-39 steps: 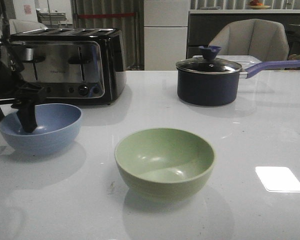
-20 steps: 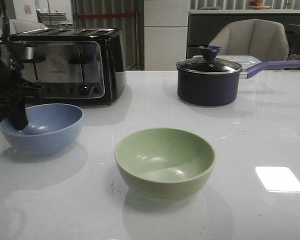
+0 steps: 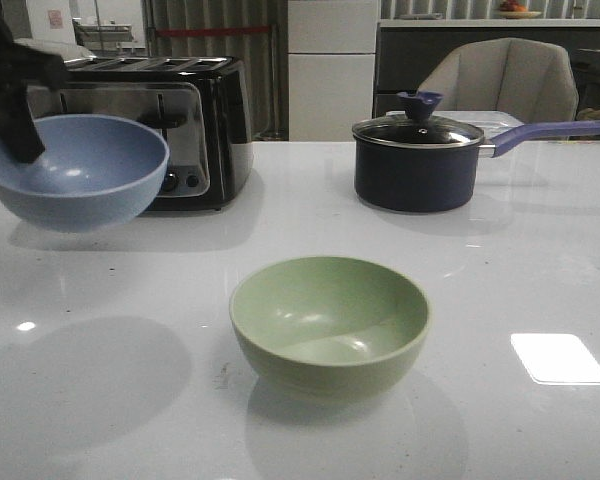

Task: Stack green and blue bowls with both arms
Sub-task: 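Lower the left gripper to the rim of the light blue bowl and grasp it, then lift the blue bowl with the left gripper and carry it over the green bowl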

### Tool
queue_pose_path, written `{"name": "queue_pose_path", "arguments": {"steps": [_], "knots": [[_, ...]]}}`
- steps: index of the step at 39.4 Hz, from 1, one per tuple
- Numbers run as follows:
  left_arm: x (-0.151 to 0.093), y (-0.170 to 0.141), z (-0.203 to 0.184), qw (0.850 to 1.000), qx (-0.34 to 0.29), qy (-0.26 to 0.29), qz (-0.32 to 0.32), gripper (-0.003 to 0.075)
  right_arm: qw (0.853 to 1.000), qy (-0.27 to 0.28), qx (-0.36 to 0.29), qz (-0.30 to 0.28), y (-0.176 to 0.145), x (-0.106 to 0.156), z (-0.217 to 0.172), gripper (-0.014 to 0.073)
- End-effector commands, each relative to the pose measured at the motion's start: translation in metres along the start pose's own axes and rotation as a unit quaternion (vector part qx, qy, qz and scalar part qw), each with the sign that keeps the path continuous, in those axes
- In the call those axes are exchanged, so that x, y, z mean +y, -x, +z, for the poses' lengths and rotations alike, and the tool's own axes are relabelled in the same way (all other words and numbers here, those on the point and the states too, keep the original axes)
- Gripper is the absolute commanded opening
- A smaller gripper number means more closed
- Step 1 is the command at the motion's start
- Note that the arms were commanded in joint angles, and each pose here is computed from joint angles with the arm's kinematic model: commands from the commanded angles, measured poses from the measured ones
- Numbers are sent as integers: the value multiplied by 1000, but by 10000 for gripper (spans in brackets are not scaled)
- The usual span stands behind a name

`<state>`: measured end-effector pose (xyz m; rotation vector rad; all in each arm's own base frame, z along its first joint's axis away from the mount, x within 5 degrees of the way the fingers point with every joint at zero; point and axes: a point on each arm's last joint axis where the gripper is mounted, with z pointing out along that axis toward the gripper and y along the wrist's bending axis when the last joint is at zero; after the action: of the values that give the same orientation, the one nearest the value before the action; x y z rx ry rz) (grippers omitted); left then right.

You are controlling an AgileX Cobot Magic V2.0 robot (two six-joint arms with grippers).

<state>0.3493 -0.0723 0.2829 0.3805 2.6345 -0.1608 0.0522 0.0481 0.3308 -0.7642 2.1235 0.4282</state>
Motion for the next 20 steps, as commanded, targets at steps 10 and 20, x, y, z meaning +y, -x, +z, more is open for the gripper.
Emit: {"name": "queue_pose_path", "arguments": {"steps": [10, 20], "knots": [[-66, 0, -59, 991, -44, -95, 84, 98, 999, -5, -41, -5, 12, -1, -5, 393], [-128, 0, -68, 975, -56, -142, 163, 98, 999, -5, -41, -5, 12, -1, -5, 393]]}}
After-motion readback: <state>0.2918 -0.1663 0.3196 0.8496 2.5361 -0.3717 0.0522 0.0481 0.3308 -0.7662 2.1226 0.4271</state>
